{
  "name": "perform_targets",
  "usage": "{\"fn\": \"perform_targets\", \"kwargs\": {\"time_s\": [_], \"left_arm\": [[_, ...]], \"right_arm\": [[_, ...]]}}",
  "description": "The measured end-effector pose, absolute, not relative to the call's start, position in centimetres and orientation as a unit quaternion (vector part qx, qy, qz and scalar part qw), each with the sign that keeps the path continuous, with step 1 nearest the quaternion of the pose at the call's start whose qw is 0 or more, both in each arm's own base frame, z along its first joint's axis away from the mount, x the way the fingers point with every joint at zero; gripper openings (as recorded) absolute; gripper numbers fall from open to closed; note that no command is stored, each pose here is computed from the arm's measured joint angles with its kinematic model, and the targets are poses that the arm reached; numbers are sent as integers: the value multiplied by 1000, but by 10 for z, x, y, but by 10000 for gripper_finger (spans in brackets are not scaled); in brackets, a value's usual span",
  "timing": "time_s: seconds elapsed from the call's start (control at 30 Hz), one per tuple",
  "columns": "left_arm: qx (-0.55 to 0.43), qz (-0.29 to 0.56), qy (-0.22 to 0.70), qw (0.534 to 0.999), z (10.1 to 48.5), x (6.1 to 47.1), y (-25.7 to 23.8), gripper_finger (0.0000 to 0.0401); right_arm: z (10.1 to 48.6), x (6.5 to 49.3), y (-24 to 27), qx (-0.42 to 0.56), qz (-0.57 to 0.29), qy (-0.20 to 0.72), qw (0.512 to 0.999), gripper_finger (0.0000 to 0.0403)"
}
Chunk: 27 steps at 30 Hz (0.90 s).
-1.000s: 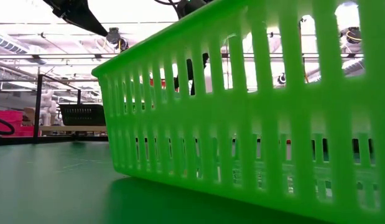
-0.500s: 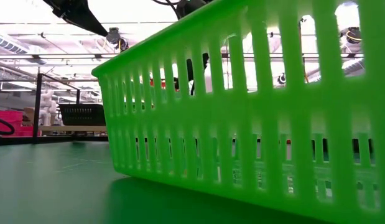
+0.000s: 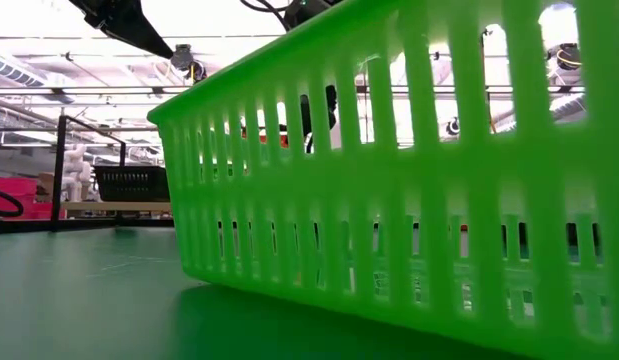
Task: Stack baskets on shelf by color
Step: Stack the orange bin on top of the orange bin on the shelf
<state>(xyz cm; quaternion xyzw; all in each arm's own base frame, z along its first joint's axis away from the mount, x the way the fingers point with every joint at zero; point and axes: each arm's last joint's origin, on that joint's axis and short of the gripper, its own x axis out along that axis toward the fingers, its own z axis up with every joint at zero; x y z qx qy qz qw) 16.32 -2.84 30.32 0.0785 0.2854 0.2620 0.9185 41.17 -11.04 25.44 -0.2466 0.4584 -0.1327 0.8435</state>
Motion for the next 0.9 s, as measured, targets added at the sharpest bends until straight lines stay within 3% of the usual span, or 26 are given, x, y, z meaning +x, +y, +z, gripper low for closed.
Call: {"fn": "perform_targets", "kwargs": {"time_s": [0.43,0.9], "left_arm": [[79,262,286,919,303,163,-28,24],[77,258,287,919,303,163,-29,24]], "right_arm": [[254,412,-110,-248,-133,456,844,79],[255,414,-108,-242,-138,448,849,109]]}}
